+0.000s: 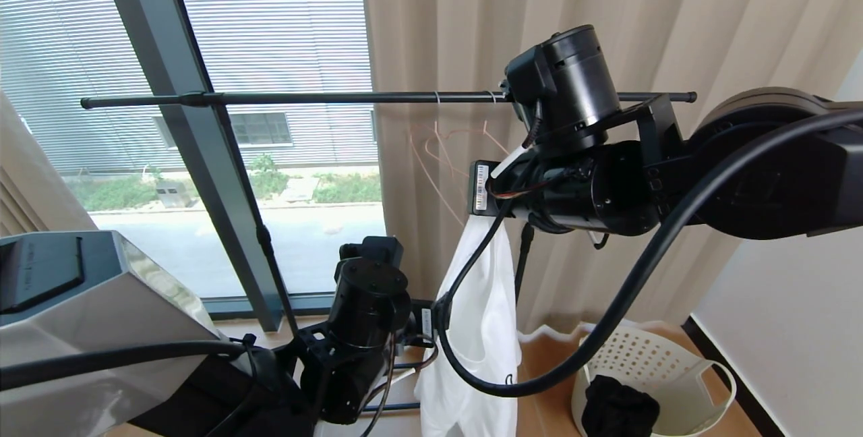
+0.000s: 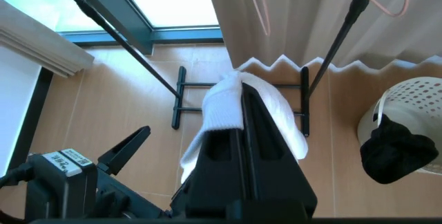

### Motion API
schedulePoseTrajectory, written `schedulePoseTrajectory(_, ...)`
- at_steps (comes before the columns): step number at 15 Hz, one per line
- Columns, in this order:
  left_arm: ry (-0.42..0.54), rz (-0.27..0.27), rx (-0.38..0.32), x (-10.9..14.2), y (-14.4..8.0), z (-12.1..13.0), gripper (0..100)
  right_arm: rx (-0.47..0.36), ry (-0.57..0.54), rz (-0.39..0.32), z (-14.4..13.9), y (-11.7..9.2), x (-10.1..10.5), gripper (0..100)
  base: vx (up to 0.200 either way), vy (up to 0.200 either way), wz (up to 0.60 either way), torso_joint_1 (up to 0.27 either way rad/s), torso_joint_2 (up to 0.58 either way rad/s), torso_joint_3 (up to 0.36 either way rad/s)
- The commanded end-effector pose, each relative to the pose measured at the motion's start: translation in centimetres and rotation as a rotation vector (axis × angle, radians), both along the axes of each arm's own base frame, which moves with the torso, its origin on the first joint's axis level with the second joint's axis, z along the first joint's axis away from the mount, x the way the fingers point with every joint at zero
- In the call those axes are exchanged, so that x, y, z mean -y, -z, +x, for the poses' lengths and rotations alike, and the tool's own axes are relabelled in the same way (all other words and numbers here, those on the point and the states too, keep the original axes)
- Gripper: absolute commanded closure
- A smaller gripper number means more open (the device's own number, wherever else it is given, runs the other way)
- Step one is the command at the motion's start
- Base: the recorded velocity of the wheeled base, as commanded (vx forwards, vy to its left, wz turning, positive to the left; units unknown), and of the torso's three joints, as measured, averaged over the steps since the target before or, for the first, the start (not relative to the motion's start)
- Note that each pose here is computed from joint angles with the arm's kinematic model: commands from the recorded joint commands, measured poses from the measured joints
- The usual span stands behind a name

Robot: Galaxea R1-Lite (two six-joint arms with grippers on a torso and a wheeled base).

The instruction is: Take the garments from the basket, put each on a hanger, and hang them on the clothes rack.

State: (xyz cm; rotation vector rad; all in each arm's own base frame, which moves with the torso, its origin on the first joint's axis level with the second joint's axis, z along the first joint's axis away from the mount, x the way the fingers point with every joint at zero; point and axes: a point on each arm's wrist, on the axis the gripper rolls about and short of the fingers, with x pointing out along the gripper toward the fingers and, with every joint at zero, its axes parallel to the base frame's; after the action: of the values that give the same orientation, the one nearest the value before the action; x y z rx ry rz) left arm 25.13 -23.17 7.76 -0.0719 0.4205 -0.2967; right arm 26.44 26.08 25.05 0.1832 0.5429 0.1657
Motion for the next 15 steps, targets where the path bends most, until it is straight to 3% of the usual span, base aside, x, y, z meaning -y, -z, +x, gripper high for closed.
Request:
schedulePoseTrajectory(1, -0.016, 0.014, -0.015, -0.2, 0.8, 0.6, 0, 0.009, -0.002, 0.007, -0.5, -0.6, 0.5, 100, 0.000, 0.000, 0.00, 0.000, 0.00, 0.000)
schedulePoseTrajectory(10, -0.022, 0.007, -0.005, -0.4, 0.3, 0.4, 0, 0.013, 0.074, -0.029, 1.8, -0.3, 2.8, 100, 0.000, 0.000, 0.00, 0.000, 0.00, 0.000)
schedulePoseTrajectory(11, -0.024, 0.009, -0.004, -0.5, 0.3, 0.5, 100, 0.013, 0.079, -0.037, 2.0, -0.2, 3.0, 100, 0.000, 0.000, 0.00, 0.000, 0.00, 0.000)
schedulePoseTrajectory(15, -0.030, -0.017, 0.024, -0.8, -1.0, 0.4, 100, 0.008, 0.098, -0.062, 2.8, 0.2, 3.7, 100, 0.000, 0.000, 0.00, 0.000, 0.00, 0.000)
